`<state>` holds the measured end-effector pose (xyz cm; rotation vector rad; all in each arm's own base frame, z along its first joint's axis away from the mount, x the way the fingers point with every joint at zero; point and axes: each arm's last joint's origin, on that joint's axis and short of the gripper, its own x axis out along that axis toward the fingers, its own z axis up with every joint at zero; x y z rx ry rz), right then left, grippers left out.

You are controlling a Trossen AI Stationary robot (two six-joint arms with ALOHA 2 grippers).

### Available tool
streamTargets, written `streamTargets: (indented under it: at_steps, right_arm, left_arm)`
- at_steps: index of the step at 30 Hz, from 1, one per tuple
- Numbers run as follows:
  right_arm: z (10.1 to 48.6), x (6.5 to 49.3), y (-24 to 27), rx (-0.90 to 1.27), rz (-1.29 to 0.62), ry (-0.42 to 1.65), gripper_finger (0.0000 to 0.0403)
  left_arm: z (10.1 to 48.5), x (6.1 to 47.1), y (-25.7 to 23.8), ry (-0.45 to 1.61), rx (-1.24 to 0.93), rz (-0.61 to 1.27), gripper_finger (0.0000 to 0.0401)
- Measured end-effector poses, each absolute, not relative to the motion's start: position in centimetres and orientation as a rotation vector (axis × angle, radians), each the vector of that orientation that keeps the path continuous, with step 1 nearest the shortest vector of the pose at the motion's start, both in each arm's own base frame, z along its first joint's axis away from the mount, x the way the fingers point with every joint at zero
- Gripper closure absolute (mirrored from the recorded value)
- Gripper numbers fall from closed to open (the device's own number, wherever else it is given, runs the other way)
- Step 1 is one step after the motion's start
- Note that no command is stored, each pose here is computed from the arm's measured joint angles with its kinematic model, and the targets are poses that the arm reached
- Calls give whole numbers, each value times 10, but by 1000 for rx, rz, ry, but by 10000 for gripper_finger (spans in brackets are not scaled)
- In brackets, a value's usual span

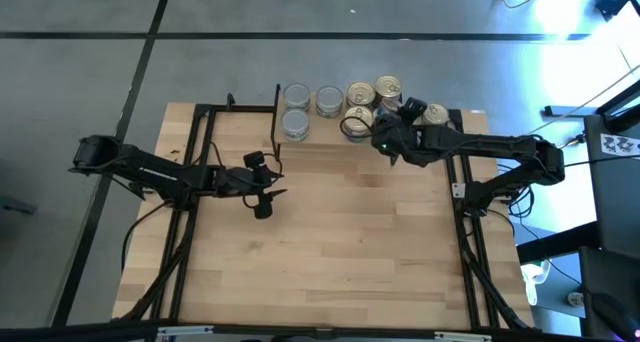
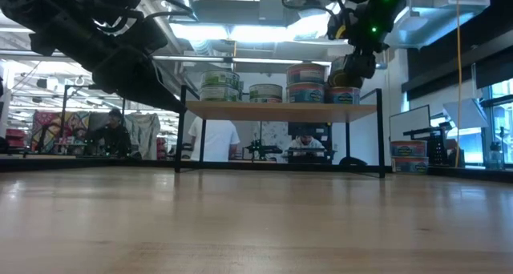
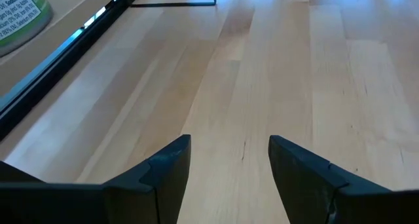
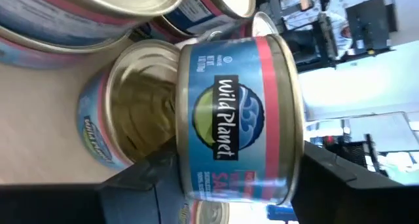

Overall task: Stack canned seafood by type on shelf
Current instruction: Adjust the blue pink tuna can

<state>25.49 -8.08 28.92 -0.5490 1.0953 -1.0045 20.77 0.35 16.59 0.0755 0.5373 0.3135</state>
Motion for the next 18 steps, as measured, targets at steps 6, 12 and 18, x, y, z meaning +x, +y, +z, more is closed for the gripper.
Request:
streamTargets:
  at_steps: [6,12,18]
  right_arm:
    - [288,257,-79,-458,-933,1065,165]
    - [287,257,-79,-385,-933,1032,111]
    - [288,257,-78,-373,-936,1025,75]
  left_arm:
    - [166,208,3,534,54,318,198]
    - [166,208,3,534,54,318,198]
    - [166,208,3,533,48,317,198]
